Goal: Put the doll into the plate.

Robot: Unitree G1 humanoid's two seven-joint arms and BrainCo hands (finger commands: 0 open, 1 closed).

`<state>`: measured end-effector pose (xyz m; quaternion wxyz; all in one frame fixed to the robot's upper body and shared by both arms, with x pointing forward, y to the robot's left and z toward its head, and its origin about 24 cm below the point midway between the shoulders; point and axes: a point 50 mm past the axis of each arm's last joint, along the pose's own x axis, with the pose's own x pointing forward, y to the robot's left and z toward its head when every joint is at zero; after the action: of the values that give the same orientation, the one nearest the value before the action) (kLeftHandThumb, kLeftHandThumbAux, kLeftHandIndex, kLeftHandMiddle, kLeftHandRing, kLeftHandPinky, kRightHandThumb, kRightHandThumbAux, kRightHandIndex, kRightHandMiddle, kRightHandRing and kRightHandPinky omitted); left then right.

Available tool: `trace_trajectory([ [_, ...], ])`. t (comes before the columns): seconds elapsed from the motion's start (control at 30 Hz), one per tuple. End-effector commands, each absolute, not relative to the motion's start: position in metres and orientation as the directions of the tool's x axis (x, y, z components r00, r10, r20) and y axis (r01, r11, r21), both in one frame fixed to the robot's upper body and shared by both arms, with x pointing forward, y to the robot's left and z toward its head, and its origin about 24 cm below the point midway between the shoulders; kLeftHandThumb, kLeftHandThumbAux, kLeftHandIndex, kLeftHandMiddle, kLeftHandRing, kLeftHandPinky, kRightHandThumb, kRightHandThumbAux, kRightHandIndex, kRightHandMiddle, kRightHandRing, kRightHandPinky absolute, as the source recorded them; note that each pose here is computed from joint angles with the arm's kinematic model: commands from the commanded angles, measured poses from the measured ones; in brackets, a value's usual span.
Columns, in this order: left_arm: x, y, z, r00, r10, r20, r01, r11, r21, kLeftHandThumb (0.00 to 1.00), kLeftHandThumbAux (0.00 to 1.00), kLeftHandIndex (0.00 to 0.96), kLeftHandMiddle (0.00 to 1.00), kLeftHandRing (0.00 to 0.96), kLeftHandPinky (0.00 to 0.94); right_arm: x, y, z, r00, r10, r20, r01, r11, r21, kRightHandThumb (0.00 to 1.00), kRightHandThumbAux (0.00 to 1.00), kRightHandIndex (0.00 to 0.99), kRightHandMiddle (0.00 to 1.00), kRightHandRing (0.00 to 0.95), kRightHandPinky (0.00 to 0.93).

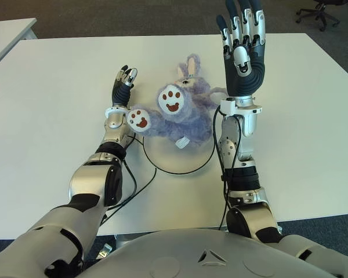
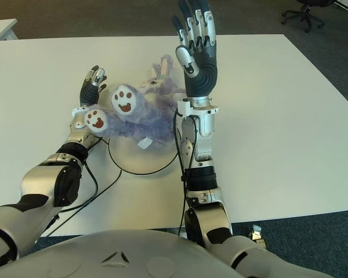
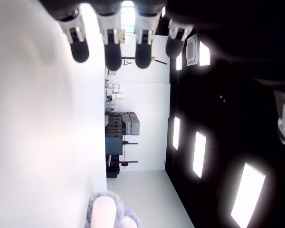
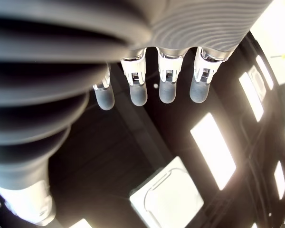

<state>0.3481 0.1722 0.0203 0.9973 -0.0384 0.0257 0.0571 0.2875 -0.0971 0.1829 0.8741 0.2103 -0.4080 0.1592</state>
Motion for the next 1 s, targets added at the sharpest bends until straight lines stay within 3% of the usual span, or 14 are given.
trace_trajectory([
  [0.03,0.313,0.173,-0.034,0.949,0.115,-0.294,-0.143,0.987,-0.078,0.000,0.390,0.018,0.123,0.118,0.075,0.286,-0.084,0.186,0.600,0.057,0.798,-0.455,0.845,0.282,0.141,0.629,0.050,0.025,0.000,0.000],
  [0.37,0.313,0.173,-0.035,0.949,0.117,-0.294,-0.146,0.986,-0.079,0.000,0.392,0.009,0.116,0.114,0.077,0.288,-0.090,0.187,0.579,0.039,0.814,-0.463,0.838,0.289,0.113,0.620,0.035,0.015,0.000,0.000],
  [1.0,0.313,0.174,-0.035,0.946,0.121,-0.300,-0.151,0.985,-0.078,0.000,0.381,0.014,0.124,0.123,0.102,0.297,-0.114,0.186,0.569,0.115,0.814,-0.371,0.920,0.129,0.152,0.580,0.000,0.000,0.000,0.000],
])
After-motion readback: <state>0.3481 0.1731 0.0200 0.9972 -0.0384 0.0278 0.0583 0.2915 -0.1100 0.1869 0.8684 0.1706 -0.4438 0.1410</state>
